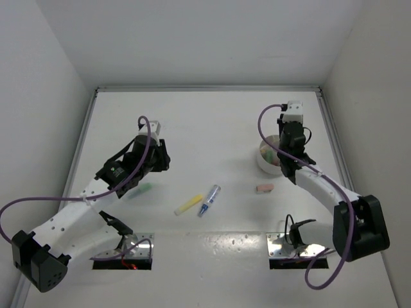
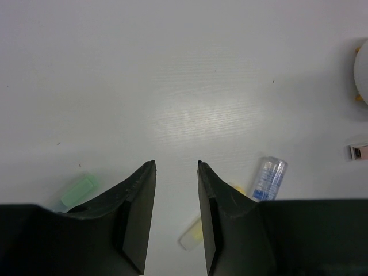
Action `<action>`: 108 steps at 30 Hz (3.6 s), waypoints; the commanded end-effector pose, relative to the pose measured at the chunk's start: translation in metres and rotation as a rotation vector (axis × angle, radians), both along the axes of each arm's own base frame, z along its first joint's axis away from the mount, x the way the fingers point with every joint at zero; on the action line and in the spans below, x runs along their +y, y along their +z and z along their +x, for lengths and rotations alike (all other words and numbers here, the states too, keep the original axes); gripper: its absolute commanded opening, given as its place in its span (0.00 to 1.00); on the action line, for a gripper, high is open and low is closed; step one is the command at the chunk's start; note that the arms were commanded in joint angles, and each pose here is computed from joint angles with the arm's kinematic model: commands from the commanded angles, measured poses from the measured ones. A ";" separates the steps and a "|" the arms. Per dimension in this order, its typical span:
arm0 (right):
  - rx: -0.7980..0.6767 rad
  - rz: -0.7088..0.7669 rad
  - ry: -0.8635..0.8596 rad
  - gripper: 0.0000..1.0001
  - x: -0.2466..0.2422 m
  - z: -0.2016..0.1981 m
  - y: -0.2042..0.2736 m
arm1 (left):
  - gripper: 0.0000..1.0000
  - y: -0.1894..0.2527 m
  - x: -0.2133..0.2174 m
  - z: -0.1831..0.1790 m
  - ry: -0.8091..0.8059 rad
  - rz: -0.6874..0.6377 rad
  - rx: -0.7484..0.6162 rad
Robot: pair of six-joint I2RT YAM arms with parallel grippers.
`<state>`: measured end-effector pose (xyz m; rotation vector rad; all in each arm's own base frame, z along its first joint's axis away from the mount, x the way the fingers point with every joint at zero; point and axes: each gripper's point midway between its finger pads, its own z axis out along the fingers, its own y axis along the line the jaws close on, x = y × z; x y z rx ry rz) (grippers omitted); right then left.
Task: Sort the stationery into containers
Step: Place the pen in the storage box, then pick up the pen from the center of the board.
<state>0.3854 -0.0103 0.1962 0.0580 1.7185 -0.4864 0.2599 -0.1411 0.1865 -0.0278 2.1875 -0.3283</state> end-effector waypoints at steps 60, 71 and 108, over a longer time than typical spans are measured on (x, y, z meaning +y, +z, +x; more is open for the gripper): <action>-0.110 0.334 0.162 0.40 0.015 0.039 -0.061 | 0.41 0.008 -0.005 0.002 -0.027 -0.016 -0.040; -0.189 0.313 0.187 0.58 0.013 0.039 -0.030 | 0.41 0.008 -0.003 0.002 -0.024 -0.004 -0.045; 0.719 -0.592 2.049 0.72 0.394 -0.190 -0.121 | 1.00 0.014 0.151 -0.039 1.048 -0.008 -0.068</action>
